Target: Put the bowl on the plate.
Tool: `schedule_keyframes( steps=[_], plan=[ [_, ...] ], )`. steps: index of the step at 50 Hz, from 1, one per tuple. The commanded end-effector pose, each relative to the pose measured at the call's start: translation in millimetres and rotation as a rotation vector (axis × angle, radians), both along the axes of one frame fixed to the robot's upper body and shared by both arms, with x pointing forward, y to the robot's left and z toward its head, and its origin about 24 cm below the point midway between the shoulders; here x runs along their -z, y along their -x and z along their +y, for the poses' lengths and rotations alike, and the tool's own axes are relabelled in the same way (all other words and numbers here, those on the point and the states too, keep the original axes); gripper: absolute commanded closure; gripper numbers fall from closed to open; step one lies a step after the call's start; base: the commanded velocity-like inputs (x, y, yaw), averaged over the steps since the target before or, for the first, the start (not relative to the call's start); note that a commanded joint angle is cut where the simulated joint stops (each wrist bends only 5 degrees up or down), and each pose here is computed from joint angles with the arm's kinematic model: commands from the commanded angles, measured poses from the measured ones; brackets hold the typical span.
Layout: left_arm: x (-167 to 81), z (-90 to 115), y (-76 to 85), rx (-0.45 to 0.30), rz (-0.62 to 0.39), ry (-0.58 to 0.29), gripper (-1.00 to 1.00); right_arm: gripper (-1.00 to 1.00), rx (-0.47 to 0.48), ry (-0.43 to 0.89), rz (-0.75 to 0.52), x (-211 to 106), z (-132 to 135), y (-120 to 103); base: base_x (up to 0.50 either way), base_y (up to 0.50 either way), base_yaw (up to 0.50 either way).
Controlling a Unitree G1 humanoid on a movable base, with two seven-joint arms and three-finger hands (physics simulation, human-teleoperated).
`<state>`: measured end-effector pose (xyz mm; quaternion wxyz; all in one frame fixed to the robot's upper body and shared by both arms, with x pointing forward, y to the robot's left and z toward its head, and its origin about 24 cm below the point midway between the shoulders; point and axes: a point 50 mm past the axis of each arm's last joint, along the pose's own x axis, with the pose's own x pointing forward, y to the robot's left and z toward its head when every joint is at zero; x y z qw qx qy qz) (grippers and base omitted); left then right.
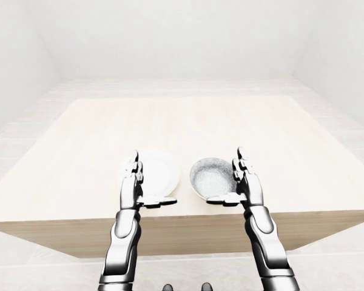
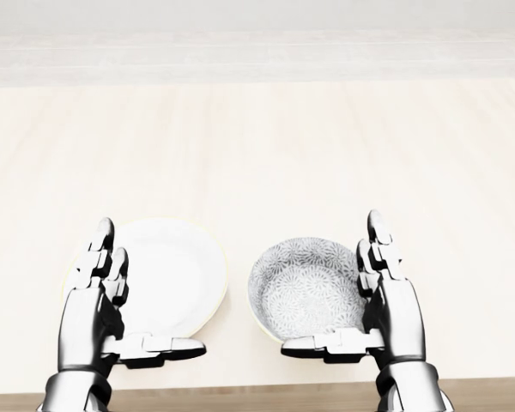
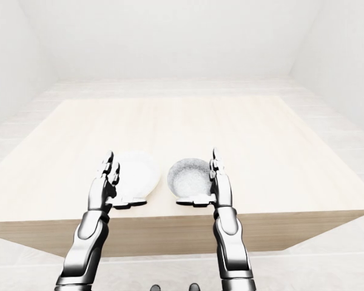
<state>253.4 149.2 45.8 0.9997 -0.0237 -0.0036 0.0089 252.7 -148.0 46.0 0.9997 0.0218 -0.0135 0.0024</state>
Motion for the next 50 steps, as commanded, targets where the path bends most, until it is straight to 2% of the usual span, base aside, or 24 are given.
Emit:
schedule_keyframes(
  steps=[1,20,30,45,47,49,50],
  plan=[
    [2,12,1.5,0.018,0.007,-0.040,-1.00,-1.00,0.008,0.043,0.018,1,-14,3,0.00,0.00,0.00],
    [-15,19,13.6,0.018,-0.026,-0.034,-1.00,-1.00,0.004,0.048,-0.063,-28,-12,22,0.00,0.00,0.00],
    [-26,30,15.5,-0.007,-0.071,-0.040,-1.00,-1.00,-0.033,0.045,-0.163,-51,-13,33,0.00,0.00,0.00],
    [-31,38,15.1,-0.036,-0.093,-0.034,-1.00,-1.00,-0.015,0.058,-0.193,-58,-11,33,0.00,0.00,0.00],
    [-46,39,16.0,-0.047,-0.159,-0.042,-1.00,-1.00,-0.020,0.058,-0.193,-58,-10,33,0.00,0.20,0.00],
    [-31,40,13.7,-0.047,-0.095,-0.031,-1.00,-1.00,-0.023,0.060,-0.190,-57,-9,33,0.00,0.45,0.00],
    [-31,40,13.5,-0.047,-0.094,-0.031,-1.00,-1.00,-0.023,0.060,-0.189,-57,-9,33,0.00,0.50,0.00]
  ],
)
